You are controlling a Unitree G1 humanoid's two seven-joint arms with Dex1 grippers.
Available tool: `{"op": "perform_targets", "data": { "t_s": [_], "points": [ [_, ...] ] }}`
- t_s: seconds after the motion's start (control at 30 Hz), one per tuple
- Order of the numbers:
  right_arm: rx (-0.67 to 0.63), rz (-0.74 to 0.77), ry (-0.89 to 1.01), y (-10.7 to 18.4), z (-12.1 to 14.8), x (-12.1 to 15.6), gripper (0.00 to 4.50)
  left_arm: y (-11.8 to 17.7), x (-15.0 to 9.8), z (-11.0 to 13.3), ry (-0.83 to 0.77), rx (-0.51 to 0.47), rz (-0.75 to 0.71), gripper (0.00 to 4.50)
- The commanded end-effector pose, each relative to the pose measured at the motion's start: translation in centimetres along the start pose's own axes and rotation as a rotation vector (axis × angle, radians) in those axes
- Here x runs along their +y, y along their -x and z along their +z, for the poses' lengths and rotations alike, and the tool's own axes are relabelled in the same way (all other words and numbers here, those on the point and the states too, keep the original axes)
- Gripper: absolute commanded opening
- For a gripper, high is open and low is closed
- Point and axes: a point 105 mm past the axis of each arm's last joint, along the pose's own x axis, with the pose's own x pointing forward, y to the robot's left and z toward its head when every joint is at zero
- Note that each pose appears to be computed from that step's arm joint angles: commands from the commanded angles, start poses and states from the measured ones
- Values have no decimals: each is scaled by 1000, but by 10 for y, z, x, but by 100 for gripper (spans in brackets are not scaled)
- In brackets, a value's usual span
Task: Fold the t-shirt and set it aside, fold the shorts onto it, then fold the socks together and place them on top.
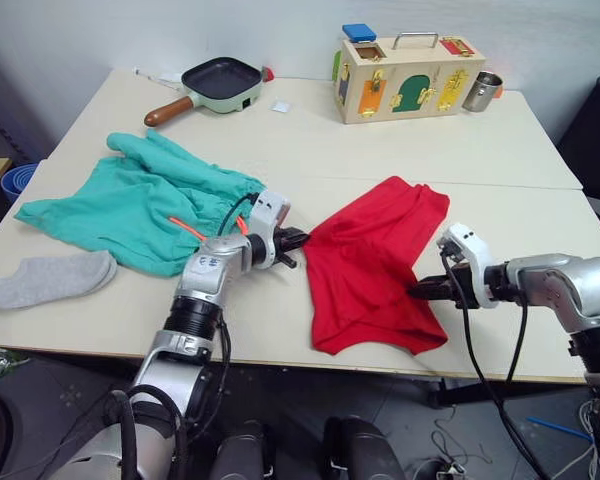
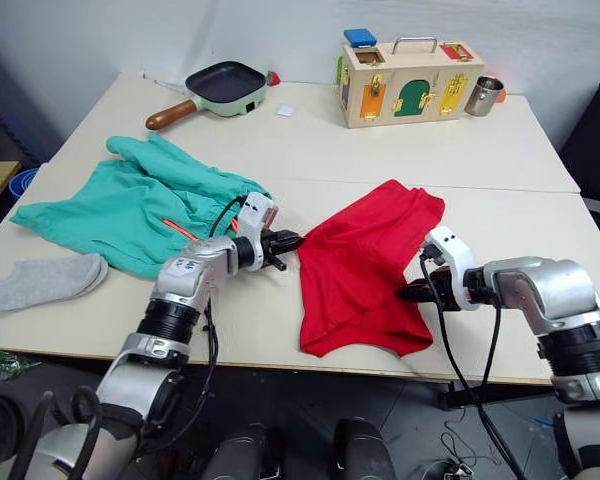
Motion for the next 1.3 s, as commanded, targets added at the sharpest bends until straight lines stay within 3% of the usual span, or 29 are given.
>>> {"op": "perform_targets", "data": {
  "t_s": [0.03,0.2,0.3,0.5,0.63,0.8,0.93,1.3],
  "points": [
    [-107,-1,214,31,15,-1,264,15,-17,29,-248,-70,-134,215],
    [-74,-86,694,60,2,-26,436,47,-24,24,-604,-8,-305,365],
    [-47,-87,910,67,-8,-35,450,58,-22,15,-769,18,-364,447],
    [-67,-89,1254,60,-17,-40,450,54,-23,-13,-1068,49,-439,447],
    [-112,-12,1352,46,-24,-30,450,51,-29,-31,-1155,70,-529,447],
    [-182,89,1427,29,-28,-12,450,48,-39,-39,-1159,43,-601,447],
    [-262,133,1450,11,-26,2,450,35,-62,-40,-1148,-22,-665,447],
    [-292,139,1436,-6,-25,5,450,16,-78,-52,-1103,-17,-668,447]
  ]
}}
